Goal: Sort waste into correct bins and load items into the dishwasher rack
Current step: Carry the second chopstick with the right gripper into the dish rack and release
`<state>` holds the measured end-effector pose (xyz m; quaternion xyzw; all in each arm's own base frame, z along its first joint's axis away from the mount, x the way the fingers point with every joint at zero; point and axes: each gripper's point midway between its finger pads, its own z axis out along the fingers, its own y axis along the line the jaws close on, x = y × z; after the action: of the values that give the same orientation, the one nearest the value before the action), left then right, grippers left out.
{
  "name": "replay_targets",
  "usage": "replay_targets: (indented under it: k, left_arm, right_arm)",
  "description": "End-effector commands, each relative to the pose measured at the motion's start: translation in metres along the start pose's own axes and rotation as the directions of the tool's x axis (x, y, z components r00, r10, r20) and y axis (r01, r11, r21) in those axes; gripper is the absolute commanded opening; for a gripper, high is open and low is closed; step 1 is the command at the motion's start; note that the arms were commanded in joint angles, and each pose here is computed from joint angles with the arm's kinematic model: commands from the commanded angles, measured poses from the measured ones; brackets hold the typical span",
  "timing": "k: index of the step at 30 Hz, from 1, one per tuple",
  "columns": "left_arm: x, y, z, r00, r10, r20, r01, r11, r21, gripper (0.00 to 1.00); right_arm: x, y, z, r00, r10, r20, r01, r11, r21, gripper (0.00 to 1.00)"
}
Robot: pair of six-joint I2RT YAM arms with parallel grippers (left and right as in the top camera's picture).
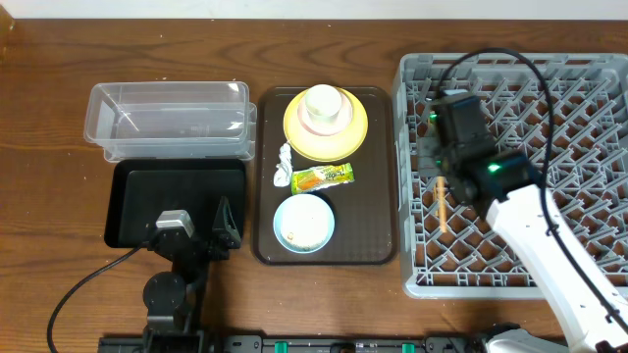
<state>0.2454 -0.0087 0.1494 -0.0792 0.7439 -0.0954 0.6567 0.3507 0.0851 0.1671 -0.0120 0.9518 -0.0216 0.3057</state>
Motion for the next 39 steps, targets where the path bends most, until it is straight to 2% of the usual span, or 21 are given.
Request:
replay_targets:
  k: [1,8,15,20,24,26,27,35,39]
  left_arm:
    - [0.016,0.003,0.001,0.999,0.013,-0.051,-0.013,1.000,-0.006,0.93]
    - [0.016,0.003,0.001,0.999,0.013,-0.051,-0.013,1.000,-0.006,0.93]
    - [0.016,0.003,0.001,0.999,0.013,-0.051,-0.013,1.000,-0.006,0.93]
    - [0.016,0.003,0.001,0.999,0.013,-0.051,-0.013,1.000,-0.006,0.93]
    - [0.016,0.003,0.001,0.999,0.013,-0.051,-0.013,1.000,-0.006,0.93]
    - [0.016,0.003,0.001,0.999,0.013,-0.051,-0.013,1.000,-0.006,0.93]
    - [0.016,0.003,0.001,0.999,0.013,-0.051,-0.013,1.000,-0.006,0.93]
    - [0.016,0.003,0.001,0.999,0.013,-0.051,-0.013,1.000,-0.006,0.93]
    - [0.016,0.003,0.001,0.999,0.013,-0.051,-0.013,1.000,-0.006,0.93]
  right_arm:
    - [0.012,-0.026,0.012,0.998,-0.002,-0.063,0.005,0.998,0.056,0.01]
    - [0.027,-0.046,0.032,0.989,0.038,-0.140,-0.024,0.995,0.098,0.01]
    - [0.034,-0.044,0.048,0.982,-0.044,-0.186,0.062,0.994,0.090,0.01]
    - [0.040,-0.043,0.057,0.975,-0.050,-0.216,0.071,0.993,0.093,0.01]
    - [0.041,-0.042,0.062,0.974,-0.050,-0.220,0.072,0.993,0.093,0.15]
    - [0.041,-0.042,0.062,0.974,-0.050,-0.220,0.072,0.993,0.093,0.32]
    - [0.041,-0.042,0.062,0.974,-0.050,-0.220,0.072,0.993,0.093,0.36]
    - [0.041,-0.042,0.062,0.974,-0.049,-0.222,0.070,0.994,0.088,0.36]
    - [0.040,-0.036,0.062,0.975,-0.047,-0.219,0.060,0.997,0.057,0.28]
